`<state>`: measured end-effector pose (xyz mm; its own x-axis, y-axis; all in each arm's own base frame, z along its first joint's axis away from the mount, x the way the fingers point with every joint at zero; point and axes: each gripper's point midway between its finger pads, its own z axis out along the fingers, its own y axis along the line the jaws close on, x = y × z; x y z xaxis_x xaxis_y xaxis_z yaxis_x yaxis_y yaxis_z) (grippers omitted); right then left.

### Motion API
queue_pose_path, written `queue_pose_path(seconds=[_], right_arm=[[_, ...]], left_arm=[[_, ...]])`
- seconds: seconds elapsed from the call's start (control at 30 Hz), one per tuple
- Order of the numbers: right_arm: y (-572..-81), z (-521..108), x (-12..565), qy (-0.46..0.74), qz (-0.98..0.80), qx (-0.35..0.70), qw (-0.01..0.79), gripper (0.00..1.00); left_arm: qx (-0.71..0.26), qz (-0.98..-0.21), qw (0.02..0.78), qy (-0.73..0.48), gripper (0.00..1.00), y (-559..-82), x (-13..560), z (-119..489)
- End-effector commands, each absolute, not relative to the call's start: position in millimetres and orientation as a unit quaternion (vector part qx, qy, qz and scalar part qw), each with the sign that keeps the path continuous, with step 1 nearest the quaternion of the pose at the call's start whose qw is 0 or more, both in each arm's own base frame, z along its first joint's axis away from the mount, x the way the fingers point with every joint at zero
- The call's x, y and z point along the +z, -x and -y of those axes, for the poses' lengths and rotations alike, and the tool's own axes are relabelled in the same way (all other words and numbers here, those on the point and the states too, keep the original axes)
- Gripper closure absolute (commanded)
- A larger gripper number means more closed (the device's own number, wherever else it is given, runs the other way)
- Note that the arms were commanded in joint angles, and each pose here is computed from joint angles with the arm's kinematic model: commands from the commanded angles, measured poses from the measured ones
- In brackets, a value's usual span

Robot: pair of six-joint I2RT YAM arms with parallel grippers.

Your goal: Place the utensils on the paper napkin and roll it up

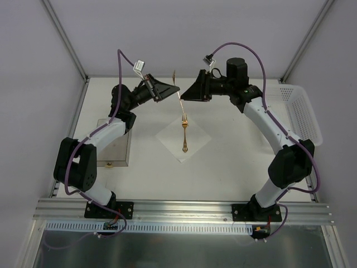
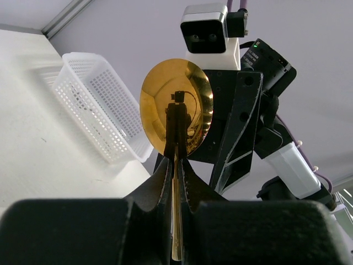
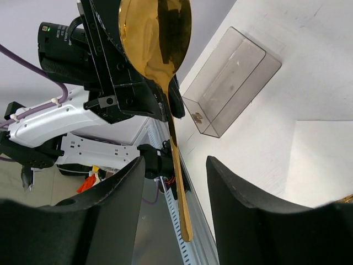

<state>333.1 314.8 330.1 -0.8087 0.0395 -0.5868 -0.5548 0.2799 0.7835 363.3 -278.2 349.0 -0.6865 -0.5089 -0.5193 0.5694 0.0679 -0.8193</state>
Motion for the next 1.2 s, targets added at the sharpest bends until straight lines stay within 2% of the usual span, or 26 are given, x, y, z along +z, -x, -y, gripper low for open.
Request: queue_pose_path(seconds=[0.0,0.4,0.67,0.87,0.97,1.0,1.07,1.17], right_arm=[[-315,-317,364,0.220,-0.720,0.599,0.274,0.48],[-305,-322,369,0.233,-0.701,0.623,0.259,0.51],[-303,-322,369,0.233,-0.701,0.624,0.256,0.57],[-307,-320,364,0.225,-0.706,0.621,0.256,0.65],[-310,-319,361,0.218,-0.710,0.618,0.257,0.77],[-312,-319,361,0.213,-0.712,0.617,0.258,0.86],[-312,-320,357,0.207,-0.719,0.614,0.252,0.98],[-316,-318,355,0.198,-0.728,0.605,0.255,1.00]], left_arm=[[-0.705,-0.569,0.418,-0.070,1.00,-342,383,281],[-0.737,-0.543,0.393,-0.083,1.00,-337,388,292],[-0.749,-0.535,0.382,-0.089,1.00,-334,387,297],[-0.750,-0.533,0.381,-0.091,1.00,-333,388,298],[-0.750,-0.533,0.382,-0.091,1.00,-332,388,298],[-0.749,-0.534,0.382,-0.090,1.00,-333,387,298],[-0.749,-0.535,0.382,-0.089,1.00,-334,387,297],[-0.743,-0.547,0.376,-0.086,0.99,-336,385,300]])
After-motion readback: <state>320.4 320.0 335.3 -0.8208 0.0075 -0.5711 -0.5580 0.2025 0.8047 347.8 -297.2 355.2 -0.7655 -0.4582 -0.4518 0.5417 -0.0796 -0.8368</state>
